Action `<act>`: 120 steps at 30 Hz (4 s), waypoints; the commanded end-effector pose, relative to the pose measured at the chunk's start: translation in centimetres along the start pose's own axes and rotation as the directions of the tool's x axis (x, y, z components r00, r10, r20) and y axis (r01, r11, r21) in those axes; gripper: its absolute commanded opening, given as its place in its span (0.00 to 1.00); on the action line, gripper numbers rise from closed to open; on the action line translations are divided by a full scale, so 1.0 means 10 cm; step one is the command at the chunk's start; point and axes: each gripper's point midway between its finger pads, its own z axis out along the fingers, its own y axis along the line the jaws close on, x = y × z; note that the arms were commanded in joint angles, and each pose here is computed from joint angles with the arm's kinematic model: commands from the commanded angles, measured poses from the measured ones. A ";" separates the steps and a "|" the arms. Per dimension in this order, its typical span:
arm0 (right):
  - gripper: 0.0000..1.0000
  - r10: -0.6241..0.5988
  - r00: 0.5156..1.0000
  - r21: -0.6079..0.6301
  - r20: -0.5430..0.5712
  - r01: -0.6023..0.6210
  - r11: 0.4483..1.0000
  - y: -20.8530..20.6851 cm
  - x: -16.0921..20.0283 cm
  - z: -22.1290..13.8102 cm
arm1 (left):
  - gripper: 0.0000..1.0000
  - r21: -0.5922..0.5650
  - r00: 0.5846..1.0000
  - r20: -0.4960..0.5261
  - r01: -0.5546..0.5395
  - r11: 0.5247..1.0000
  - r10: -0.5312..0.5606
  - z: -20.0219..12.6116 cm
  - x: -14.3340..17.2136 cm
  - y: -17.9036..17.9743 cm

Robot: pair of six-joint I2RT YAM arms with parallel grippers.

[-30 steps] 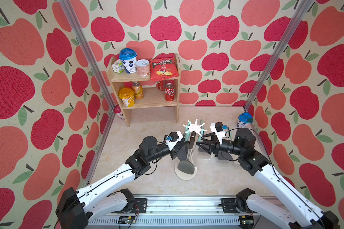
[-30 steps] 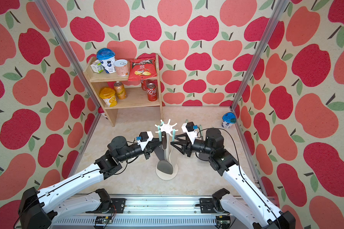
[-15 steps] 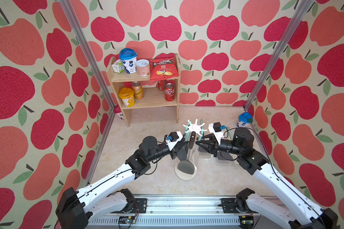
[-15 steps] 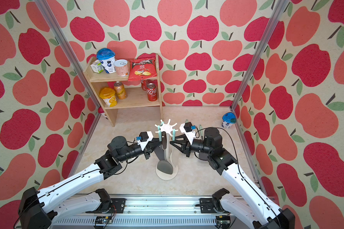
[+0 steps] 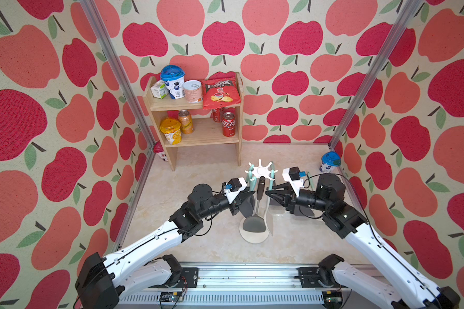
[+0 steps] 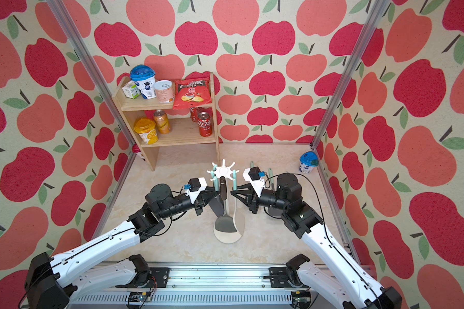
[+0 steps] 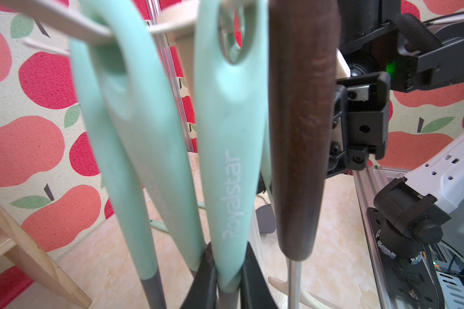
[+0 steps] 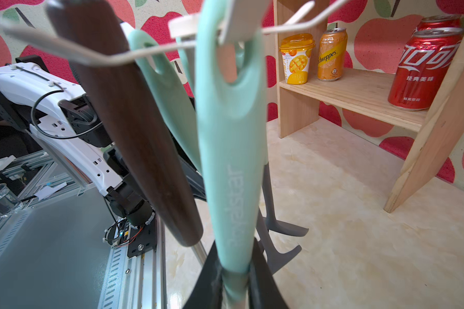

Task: Take the spatula off the kitchen utensil rack
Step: Take off the spatula from the rack, then place the spatula at the center of the board.

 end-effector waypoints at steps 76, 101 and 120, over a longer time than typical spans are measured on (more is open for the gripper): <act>0.00 0.173 0.983 0.562 0.067 -0.180 0.807 -1.57 -0.37 -0.06 | 0.00 0.001 0.985 -0.166 0.048 0.999 -0.047 -0.05 0.51 -0.04; 0.00 0.359 0.933 0.561 0.015 -0.305 0.769 -2.02 -0.16 0.35 | 0.00 -0.009 0.984 -0.169 0.050 0.999 -0.050 -0.11 0.53 -0.05; 0.00 0.504 0.860 0.573 -0.086 -0.371 0.731 -2.38 0.31 0.73 | 0.00 -0.026 0.985 -0.164 0.049 0.998 -0.053 -0.17 0.52 -0.05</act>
